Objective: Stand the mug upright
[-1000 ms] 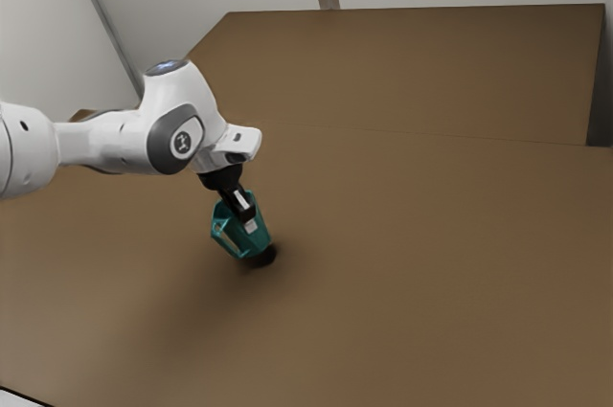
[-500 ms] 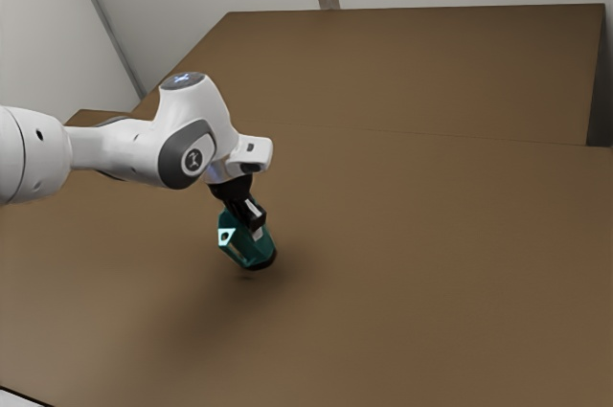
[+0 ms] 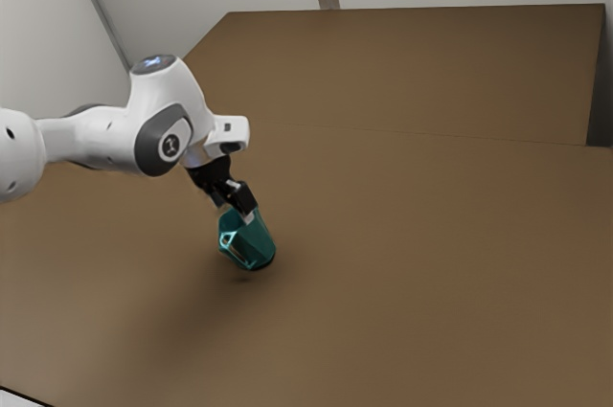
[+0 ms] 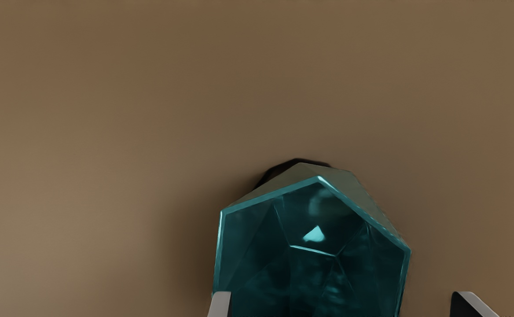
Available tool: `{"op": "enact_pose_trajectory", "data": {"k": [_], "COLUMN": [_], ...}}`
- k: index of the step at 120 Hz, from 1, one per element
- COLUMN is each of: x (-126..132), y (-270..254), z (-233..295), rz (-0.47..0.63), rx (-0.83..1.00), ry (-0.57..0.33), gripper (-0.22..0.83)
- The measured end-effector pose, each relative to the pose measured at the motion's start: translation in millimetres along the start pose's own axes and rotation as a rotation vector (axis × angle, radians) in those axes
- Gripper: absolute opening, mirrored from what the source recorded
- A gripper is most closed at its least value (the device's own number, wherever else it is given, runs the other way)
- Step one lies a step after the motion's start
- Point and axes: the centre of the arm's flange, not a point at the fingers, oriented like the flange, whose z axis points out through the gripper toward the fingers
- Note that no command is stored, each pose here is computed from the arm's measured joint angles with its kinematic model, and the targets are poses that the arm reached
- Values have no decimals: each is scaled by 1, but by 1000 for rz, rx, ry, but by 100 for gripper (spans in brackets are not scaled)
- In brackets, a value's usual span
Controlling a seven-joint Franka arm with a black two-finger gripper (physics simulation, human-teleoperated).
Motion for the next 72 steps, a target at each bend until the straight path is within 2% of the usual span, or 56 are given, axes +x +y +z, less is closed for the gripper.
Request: {"op": "enact_pose_trajectory", "data": {"k": [13, 33, 51, 72], "x": [6, 18, 56, 76], "y": [20, 12, 12, 12], "z": [-13, -49, -138, -192], "rz": [33, 7, -11, -50], "rx": [7, 13, 9, -22], "ry": [16, 42, 111, 81], "gripper": [58, 60, 61, 61]}}
